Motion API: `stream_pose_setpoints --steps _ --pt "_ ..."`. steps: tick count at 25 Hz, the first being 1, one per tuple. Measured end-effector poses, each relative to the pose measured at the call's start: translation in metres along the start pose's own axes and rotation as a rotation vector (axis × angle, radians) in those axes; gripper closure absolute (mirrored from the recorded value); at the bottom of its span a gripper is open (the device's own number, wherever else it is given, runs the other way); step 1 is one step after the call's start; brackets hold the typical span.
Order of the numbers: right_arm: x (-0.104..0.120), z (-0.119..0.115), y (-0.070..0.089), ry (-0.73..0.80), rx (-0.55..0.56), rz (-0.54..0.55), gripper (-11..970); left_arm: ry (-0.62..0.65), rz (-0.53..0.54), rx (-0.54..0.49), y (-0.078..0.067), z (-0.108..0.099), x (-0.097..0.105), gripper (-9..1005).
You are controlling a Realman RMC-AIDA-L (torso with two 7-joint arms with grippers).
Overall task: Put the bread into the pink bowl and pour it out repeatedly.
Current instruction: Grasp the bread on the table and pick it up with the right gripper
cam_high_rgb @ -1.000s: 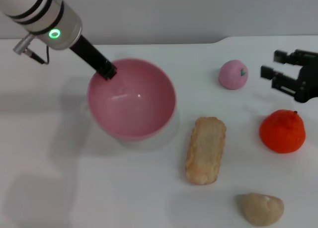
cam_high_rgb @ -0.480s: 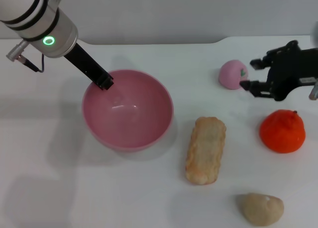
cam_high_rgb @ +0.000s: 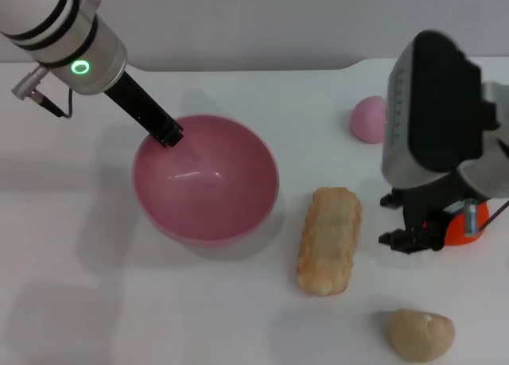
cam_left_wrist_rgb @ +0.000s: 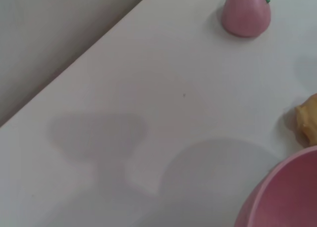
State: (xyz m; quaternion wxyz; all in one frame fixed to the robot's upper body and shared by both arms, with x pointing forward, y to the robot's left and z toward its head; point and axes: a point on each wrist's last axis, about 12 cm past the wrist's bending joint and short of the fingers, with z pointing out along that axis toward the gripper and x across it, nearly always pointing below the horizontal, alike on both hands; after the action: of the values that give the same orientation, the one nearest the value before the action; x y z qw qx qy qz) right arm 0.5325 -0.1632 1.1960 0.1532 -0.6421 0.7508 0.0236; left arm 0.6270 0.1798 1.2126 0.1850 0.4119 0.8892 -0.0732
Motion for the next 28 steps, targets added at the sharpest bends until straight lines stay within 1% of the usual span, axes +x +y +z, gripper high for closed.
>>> stream_pose_setpoints --steps 3,7,13,18,21,28 --pt "-0.001 0.008 -0.002 0.001 -0.018 0.005 489 0.002 -0.004 0.003 0.000 0.001 0.002 936" --pt "-0.005 0.014 -0.005 -0.055 -0.026 0.016 481 0.003 -0.003 0.007 -0.001 0.002 0.002 935" --pt "-0.011 0.016 -0.010 -0.104 -0.025 0.045 459 0.011 -0.003 0.014 -0.002 0.003 0.004 935" --pt "-0.010 0.028 -0.017 -0.069 -0.054 0.073 282 0.013 -0.007 0.017 -0.002 0.003 0.005 935" --pt "-0.010 0.034 -0.021 -0.056 -0.044 0.076 270 0.004 -0.012 0.036 -0.002 0.004 0.009 935" --pt "-0.015 0.048 -0.026 -0.048 -0.035 0.076 261 0.005 -0.021 0.036 0.000 0.006 0.014 934"
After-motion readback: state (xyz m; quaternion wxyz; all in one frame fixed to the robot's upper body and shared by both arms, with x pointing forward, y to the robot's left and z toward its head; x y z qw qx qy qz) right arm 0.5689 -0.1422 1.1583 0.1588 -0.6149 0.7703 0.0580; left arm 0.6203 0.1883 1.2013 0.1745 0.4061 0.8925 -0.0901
